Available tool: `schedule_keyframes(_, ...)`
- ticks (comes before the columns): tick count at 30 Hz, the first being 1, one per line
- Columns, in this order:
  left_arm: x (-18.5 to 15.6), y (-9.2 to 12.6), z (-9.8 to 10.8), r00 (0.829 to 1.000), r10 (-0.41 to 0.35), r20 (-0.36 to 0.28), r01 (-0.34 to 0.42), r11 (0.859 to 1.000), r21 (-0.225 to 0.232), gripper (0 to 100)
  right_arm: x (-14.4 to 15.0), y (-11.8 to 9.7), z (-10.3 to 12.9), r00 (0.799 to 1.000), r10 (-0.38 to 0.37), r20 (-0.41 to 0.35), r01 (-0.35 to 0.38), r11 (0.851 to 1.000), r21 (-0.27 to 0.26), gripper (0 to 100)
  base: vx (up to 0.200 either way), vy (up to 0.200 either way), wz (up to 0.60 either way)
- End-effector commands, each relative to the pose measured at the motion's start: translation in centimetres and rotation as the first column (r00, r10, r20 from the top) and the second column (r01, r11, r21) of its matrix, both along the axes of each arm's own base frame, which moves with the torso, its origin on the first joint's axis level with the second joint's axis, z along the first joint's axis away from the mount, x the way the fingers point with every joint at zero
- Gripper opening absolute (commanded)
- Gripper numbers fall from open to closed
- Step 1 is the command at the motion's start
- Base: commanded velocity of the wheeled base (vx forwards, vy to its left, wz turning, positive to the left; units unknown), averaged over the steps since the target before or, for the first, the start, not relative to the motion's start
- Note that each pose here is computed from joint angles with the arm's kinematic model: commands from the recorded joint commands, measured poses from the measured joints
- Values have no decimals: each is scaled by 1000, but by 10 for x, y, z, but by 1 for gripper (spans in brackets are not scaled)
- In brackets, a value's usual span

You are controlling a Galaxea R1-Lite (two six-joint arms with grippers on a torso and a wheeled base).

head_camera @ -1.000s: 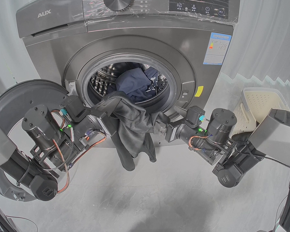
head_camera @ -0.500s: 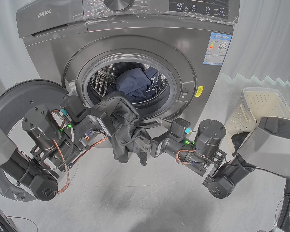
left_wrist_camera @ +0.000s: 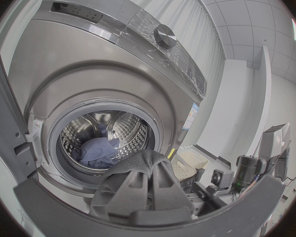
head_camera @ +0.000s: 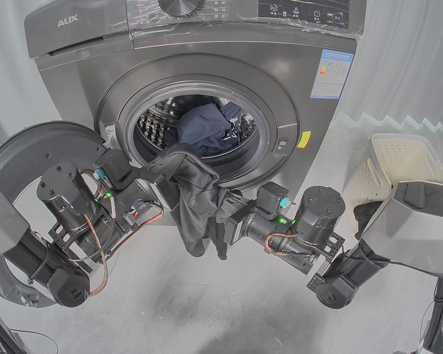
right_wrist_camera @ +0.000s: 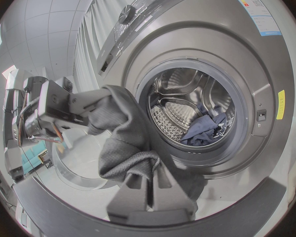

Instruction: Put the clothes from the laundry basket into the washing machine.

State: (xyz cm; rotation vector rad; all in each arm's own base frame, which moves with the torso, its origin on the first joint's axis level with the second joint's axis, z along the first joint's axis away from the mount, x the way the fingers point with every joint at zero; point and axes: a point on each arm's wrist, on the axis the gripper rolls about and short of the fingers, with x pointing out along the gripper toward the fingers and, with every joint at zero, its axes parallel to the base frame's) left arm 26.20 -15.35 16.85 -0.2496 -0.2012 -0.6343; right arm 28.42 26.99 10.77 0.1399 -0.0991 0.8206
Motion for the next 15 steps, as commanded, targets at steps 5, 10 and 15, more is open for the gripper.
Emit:
schedule_keyframes(5, 5, 3, -7, 1000, 14, -24, -14, 1000, 10, 0, -26, -7, 14, 999, 35, 2, -35, 999, 10, 0, 0, 0, 0)
schedule_keyframes(10, 8, 6, -5, 1000, 28, -14, -28, 1000, 5, 0, -32, -23, 9, 999, -2, -41, 1, 1000, -26, 0, 0, 0, 0)
schedule_keyframes(15, 7, 7, -1, 1000, 28, -4, -28, 1000, -1, 0, -15, -40, 7, 993, -106, -57, 105, 994, -22, 0, 0, 0, 0)
